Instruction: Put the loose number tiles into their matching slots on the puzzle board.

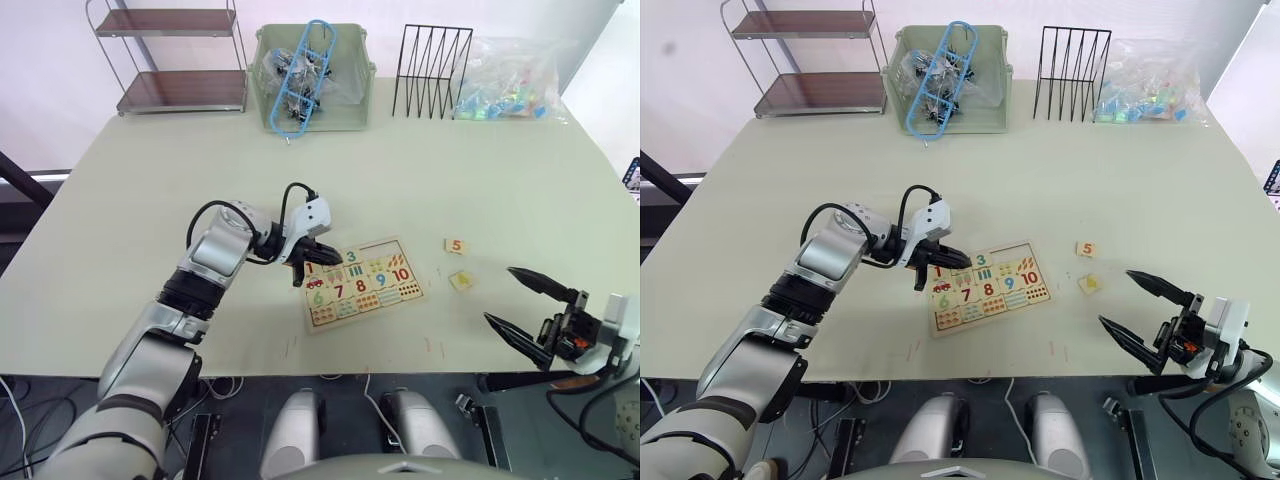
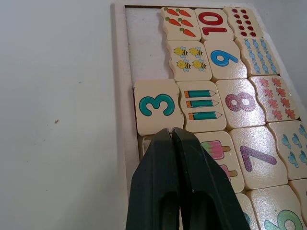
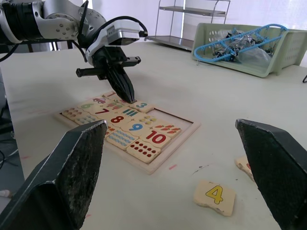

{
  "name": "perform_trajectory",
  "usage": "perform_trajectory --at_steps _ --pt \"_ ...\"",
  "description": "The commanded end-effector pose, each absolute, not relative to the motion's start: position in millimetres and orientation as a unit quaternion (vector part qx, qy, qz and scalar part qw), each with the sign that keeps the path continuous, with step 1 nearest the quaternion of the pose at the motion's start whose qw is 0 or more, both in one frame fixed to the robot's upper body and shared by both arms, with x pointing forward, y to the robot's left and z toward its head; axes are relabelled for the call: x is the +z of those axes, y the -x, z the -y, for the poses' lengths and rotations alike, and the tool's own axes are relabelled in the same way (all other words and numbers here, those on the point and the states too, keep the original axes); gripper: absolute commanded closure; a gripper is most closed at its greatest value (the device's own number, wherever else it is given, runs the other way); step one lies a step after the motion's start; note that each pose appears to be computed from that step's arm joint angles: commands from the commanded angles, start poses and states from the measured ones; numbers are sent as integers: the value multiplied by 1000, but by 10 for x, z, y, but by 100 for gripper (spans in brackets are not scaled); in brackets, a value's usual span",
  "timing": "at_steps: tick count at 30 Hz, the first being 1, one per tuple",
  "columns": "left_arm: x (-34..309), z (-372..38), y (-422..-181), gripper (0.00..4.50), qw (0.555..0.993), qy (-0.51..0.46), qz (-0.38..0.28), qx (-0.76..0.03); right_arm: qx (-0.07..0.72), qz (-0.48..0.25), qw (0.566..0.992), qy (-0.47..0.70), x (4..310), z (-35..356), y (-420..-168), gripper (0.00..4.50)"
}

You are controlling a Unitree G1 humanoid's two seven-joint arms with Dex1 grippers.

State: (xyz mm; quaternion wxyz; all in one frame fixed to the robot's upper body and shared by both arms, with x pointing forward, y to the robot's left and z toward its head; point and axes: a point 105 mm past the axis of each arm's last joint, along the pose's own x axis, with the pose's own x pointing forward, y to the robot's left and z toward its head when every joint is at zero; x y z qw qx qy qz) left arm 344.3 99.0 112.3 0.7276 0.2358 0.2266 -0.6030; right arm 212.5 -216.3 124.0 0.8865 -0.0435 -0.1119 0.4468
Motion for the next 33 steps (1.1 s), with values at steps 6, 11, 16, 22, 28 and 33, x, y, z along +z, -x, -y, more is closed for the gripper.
perform_trajectory --at_steps 6,11,16,22,28,33 --pt "1143 -997 -3408 439 723 -238 -223 -609 440 121 888 58 1292 2216 -2100 0" --pt "1315 -1009 -3390 439 733 -205 -193 -619 441 120 888 57 1279 2219 -2096 0" --pt "1570 -1058 -3393 439 760 -153 -145 -615 442 120 887 55 1283 2202 -2114 0" --pt "1607 -1329 -3434 439 814 -125 -124 -554 439 115 889 54 1273 2217 -2137 0" --pt "1567 -1703 -3281 439 861 -72 -100 -494 439 106 891 49 1264 2263 -2164 0" --pt "1508 -2050 -3111 439 901 -29 -87 -425 426 86 899 57 1221 2335 -2209 0"
